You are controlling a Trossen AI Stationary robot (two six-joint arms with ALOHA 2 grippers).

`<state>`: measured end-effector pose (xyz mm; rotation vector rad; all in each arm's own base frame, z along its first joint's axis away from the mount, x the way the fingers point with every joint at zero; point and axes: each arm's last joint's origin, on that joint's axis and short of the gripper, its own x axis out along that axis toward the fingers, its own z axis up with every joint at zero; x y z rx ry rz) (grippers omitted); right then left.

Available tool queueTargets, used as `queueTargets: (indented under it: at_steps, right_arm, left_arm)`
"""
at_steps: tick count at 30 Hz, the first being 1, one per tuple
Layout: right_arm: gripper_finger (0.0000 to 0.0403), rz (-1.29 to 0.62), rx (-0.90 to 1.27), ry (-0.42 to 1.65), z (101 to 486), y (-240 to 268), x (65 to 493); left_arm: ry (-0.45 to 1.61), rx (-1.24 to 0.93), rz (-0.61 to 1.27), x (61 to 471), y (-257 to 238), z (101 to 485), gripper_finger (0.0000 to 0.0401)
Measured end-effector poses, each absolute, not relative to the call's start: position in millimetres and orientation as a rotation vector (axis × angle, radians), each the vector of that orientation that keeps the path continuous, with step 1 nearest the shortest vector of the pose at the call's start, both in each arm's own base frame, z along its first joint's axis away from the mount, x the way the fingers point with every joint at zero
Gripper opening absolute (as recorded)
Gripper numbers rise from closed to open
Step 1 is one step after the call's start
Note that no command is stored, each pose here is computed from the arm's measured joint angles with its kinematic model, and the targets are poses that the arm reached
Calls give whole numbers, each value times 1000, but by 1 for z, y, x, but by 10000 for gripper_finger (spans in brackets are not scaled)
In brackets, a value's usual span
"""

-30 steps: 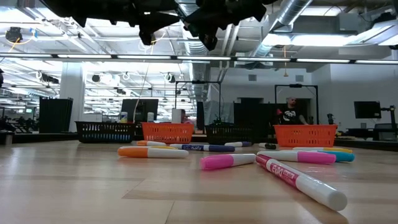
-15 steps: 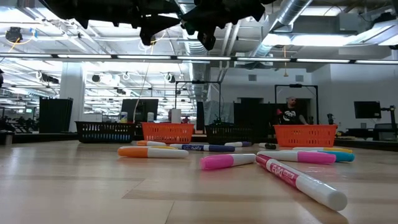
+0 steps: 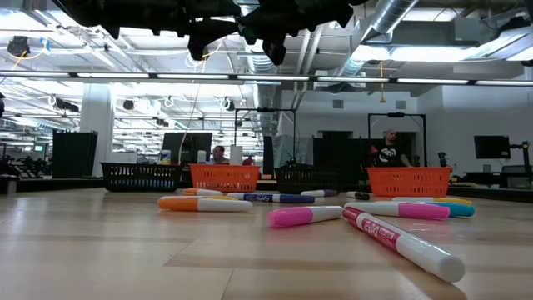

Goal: Pick & Place Markers
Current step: Put the green marker pen into the left orange bin

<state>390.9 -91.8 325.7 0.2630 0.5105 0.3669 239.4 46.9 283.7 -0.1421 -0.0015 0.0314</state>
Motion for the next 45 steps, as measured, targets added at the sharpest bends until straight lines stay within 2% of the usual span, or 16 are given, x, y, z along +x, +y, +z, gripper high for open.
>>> queueTargets:
  at_steps: [5, 14, 21, 26, 34, 37, 45]
  right_arm:
    - [45, 359, 273, 503, 327, -92, 392]
    - [45, 339, 265, 505, 326, -89, 393]
    - [45, 309, 251, 510, 326, -86, 394]
    - [45, 308, 245, 509, 326, -86, 394]
    - [45, 309, 249, 508, 326, -86, 394]
    - [73, 307, 251, 511, 326, -86, 394]
    - [221, 310, 311, 576, 328, -101, 378]
  left_arm:
    - [-6, -146, 31, 239, 47, 284, 163]
    - [-37, -140, 23, 239, 47, 287, 117]
    - [-56, -136, 22, 239, 47, 289, 101]
    - [-52, -155, -3, 239, 46, 289, 68]
    - [-47, -177, -21, 239, 46, 288, 68]
    - [-43, -172, -19, 239, 47, 288, 68]
    - [82, -155, 58, 235, 63, 275, 68]
